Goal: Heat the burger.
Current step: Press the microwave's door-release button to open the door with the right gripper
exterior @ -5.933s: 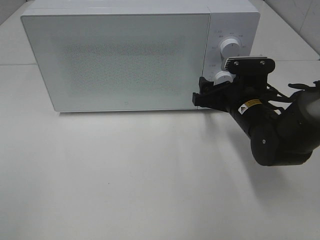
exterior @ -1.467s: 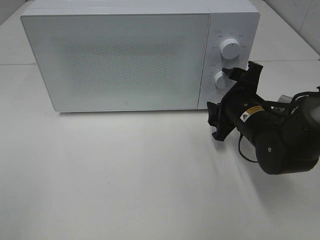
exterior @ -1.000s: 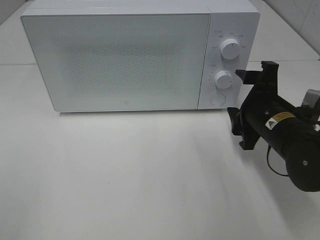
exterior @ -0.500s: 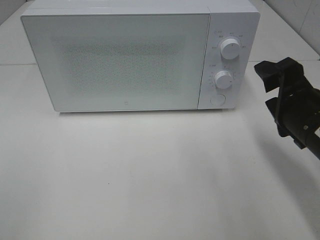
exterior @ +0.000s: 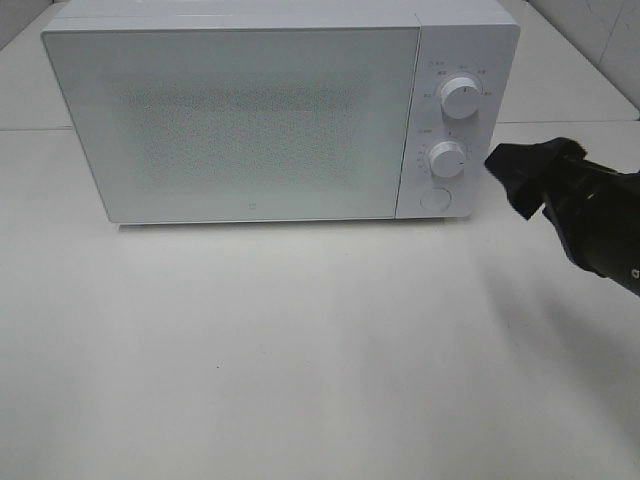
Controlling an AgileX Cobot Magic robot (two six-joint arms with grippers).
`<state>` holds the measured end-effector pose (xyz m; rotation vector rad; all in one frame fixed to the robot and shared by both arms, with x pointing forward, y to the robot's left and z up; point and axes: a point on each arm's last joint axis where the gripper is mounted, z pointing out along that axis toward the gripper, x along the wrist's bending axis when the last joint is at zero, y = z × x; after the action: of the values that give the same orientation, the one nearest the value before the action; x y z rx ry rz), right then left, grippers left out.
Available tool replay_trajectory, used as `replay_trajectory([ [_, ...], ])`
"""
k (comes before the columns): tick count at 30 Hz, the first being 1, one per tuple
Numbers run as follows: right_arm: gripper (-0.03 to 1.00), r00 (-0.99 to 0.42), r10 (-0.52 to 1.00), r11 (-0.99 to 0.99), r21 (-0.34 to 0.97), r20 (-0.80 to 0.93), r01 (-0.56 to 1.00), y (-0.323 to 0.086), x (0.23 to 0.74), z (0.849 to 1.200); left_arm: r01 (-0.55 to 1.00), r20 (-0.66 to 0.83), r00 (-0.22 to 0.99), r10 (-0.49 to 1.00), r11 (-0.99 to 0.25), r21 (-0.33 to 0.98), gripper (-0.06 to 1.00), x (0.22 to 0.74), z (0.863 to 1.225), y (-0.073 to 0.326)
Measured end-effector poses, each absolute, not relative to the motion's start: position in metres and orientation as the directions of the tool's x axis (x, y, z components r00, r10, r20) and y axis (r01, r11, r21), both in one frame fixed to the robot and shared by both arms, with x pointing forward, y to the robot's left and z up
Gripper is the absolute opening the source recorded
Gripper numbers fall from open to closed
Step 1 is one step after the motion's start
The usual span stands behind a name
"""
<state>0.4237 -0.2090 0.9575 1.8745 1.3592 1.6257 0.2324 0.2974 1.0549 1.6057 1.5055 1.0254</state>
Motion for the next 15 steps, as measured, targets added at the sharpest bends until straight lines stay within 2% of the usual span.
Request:
replay_trajectory([
  [1,0.73,-0.095,0.798,-0.501,0.742,0.595,0.445,-0.209,0.424,0.958,0.444,0.085,0.012,0.996,-0.081,0.893,1.0,0.232,1.055,0.297],
  [3,0.73,-0.133,0.871,-0.336,0.769,0.474,0.544,-0.203,0.425,0.964,0.444,0.085,0.012,0.996,-0.081,0.893,1.0,0.232,1.055,0.297],
  [4,0.73,-0.133,0.871,-0.336,0.769,0.474,0.544,-0.203,0.425,0.964,0.444,0.085,0.012,0.996,-0.081,0.893,1.0,0.232,1.055,0.297],
  [6,0.73,-0.206,0.912,-0.157,0.764,0.356,0.625,-0.196,0.426,0.974,0.444,0.085,0.012,0.996,-0.081,0.893,1.0,0.232,1.055,0.297],
  [10,0.73,-0.303,0.918,0.0,0.764,0.256,0.645,-0.19,0.429,0.989,0.444,0.085,0.012,0.996,-0.081,0.893,1.0,0.232,1.055,0.297],
  [11,0.73,-0.379,0.908,0.122,0.752,0.179,0.648,-0.187,0.43,0.999,0.444,0.085,0.012,0.996,-0.081,0.893,1.0,0.232,1.055,0.297],
  [15,0.73,-0.468,0.881,0.298,0.686,0.071,0.664,-0.186,0.43,1.009,0.444,0.085,0.012,0.996,-0.081,0.893,1.0,0.232,1.055,0.297],
])
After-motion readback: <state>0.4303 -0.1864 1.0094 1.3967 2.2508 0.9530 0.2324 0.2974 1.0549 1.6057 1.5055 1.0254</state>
